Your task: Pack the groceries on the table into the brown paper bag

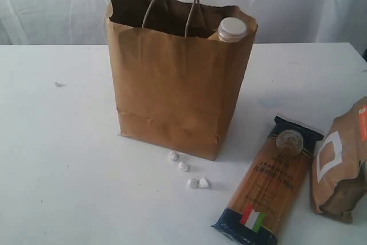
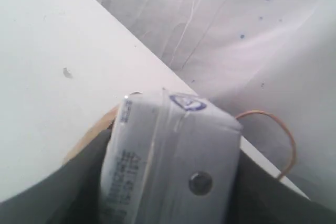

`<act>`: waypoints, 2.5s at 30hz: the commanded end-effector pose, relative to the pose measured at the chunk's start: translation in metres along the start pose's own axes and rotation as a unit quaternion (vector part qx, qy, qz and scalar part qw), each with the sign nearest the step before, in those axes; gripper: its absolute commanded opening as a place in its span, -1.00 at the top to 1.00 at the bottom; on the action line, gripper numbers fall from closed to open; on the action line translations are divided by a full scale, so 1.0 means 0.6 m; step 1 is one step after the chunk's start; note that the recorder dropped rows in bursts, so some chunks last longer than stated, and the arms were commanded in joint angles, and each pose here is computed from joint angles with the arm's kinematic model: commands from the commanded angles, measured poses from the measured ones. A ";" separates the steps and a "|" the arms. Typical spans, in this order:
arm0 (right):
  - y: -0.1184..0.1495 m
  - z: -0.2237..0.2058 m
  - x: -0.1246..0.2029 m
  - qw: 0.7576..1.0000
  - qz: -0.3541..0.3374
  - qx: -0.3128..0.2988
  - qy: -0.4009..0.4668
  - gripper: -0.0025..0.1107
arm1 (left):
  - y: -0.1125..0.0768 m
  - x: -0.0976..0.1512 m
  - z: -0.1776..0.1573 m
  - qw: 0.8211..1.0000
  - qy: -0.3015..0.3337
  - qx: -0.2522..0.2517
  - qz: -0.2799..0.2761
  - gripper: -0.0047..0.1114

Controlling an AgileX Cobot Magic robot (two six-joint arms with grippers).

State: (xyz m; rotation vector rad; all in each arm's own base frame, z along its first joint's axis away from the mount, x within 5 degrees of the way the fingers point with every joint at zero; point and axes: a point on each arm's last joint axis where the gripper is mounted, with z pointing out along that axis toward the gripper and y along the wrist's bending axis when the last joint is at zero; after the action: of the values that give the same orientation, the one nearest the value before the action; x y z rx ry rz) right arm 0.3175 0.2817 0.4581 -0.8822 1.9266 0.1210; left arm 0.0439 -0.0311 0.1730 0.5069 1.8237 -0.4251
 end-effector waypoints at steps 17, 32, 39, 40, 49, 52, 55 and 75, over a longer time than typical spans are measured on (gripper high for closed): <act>0.027 0.138 0.070 0.992 0.025 -0.016 0.120 0.95 | 0.000 0.002 0.000 1.000 0.000 0.001 -0.003 0.92; 0.013 0.117 0.062 0.993 0.032 -0.010 0.111 -0.15 | 0.000 0.002 0.000 1.000 0.000 0.001 -0.003 0.92; 0.011 0.111 0.061 0.993 0.032 -0.009 0.114 -0.15 | 0.000 0.002 0.000 1.000 0.000 0.001 -0.003 0.92; 0.011 0.111 0.061 0.993 0.032 -0.009 0.114 -0.15 | 0.000 0.002 0.000 1.000 0.000 0.001 -0.003 0.92; 0.009 0.103 0.058 0.993 0.033 -0.009 0.112 -0.15 | 0.000 0.002 0.000 1.000 0.000 0.001 -0.003 0.92; 0.006 0.096 0.054 0.994 0.033 -0.007 0.104 -0.15 | 0.000 0.002 0.000 1.000 0.000 0.001 -0.003 0.92; 0.002 0.083 0.046 0.995 0.035 -0.005 0.089 -0.15 | 0.000 0.002 0.000 1.000 0.000 0.001 -0.003 0.92; -0.003 -0.137 -0.017 0.999 0.048 -0.009 -0.011 0.17 | 0.000 0.002 0.000 1.000 0.000 0.001 -0.003 0.92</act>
State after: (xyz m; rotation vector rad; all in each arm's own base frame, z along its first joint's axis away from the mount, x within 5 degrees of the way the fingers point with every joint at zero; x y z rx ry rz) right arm 0.2766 0.2648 0.4904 -0.8340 1.9742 0.2164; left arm 0.0438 -0.0311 0.1729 0.5075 1.8253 -0.4250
